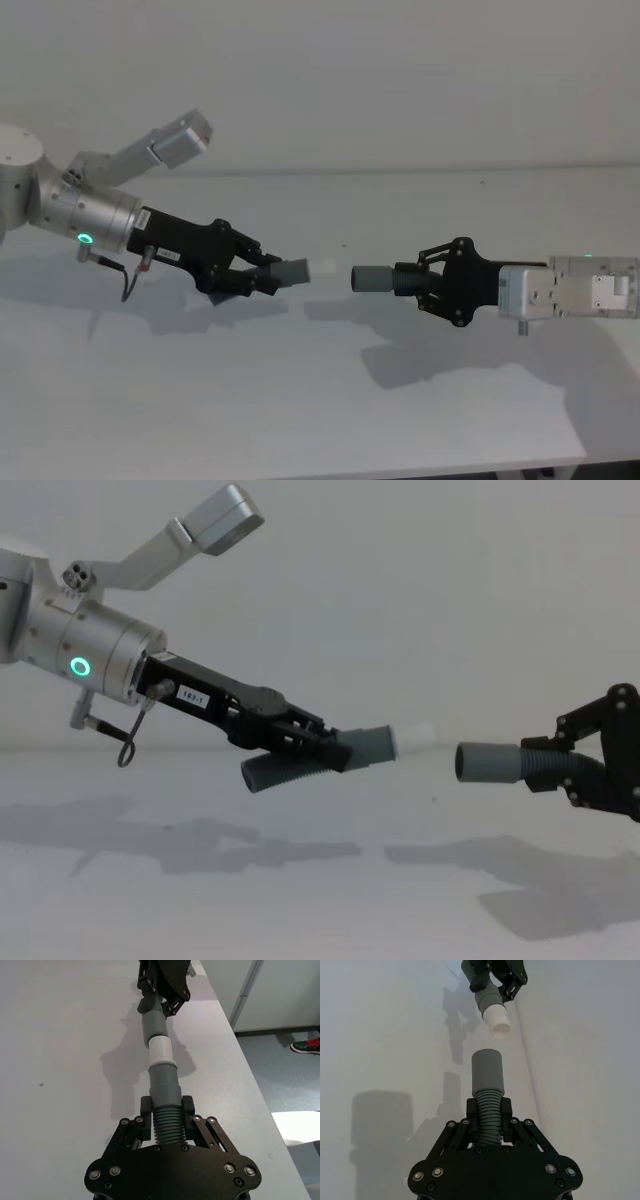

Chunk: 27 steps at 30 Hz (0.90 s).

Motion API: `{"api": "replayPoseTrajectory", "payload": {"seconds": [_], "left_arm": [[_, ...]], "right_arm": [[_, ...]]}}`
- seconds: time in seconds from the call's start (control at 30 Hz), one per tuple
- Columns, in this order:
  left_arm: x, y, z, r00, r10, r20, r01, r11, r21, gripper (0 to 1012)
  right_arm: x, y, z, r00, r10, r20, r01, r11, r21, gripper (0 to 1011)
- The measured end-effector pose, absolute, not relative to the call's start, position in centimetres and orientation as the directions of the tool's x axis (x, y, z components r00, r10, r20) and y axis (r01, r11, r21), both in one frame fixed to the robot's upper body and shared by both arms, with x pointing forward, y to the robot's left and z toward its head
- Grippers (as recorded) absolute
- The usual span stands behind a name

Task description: Use both hands to pick up one end of the pipe from the table, align the ends, and insert them.

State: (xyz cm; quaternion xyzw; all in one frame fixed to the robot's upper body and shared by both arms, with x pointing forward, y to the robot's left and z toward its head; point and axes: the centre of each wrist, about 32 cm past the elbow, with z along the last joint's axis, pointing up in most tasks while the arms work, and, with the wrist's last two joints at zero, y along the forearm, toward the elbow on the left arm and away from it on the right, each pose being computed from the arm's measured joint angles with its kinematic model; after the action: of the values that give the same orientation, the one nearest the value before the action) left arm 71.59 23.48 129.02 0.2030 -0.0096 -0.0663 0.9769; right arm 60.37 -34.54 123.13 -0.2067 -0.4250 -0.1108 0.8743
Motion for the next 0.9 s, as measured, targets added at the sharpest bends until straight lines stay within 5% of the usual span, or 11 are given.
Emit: {"api": "replayPoseTrajectory", "payload": {"seconds": [0.9], "left_arm": [[72.14, 22.99, 129.59, 0.989, -0.145, -0.006, 0.135, 0.898, 0.418, 325]], "right_arm": [[60.37, -34.54, 123.13, 0.614, -0.018, 0.789, 0.369, 0.890, -0.267, 237]]}}
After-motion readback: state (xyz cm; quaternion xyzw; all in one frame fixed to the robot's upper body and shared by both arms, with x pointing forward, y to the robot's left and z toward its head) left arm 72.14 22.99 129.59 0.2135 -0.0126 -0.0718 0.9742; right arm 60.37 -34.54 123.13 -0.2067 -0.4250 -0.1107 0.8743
